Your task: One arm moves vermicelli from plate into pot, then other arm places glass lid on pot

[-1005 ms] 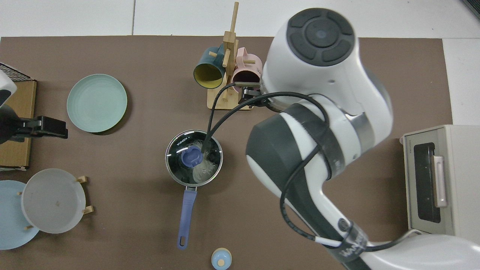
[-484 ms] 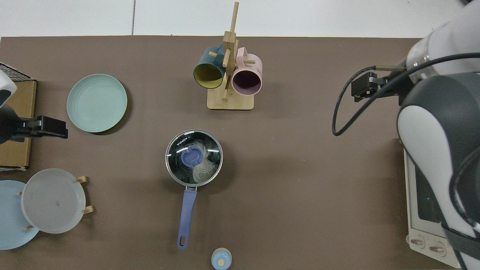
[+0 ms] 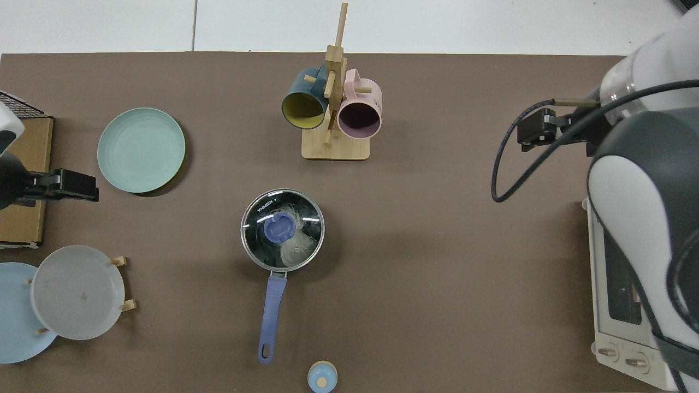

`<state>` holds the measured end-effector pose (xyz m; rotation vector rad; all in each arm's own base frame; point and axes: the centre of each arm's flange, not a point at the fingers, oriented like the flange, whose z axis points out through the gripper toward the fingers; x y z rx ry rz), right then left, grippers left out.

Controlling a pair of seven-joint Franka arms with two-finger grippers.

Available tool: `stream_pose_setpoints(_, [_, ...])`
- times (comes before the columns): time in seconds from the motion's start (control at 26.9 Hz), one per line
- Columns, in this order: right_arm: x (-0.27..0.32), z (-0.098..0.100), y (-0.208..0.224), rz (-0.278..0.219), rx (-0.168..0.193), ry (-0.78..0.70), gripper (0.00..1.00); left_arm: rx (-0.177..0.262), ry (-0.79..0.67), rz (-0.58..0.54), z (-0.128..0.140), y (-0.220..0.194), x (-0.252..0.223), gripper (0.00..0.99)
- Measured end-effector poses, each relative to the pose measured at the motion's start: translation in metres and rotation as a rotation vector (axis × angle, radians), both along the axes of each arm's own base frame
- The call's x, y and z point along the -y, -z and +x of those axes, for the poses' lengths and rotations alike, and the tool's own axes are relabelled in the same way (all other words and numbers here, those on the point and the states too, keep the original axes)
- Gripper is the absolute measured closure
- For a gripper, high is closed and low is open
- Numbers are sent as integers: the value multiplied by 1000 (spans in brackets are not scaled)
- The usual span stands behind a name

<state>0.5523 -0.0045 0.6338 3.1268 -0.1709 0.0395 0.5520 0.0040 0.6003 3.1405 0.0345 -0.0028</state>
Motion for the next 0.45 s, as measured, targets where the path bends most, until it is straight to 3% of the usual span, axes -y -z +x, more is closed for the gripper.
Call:
stream_pose_setpoints(0.22, [41, -10, 3, 6, 2, 7, 0, 0, 0, 0, 0, 0, 0, 0])
stream_pose_setpoints(0.45, [39, -9, 2, 5, 16, 1, 0, 0, 0, 0, 0, 0, 0, 0])
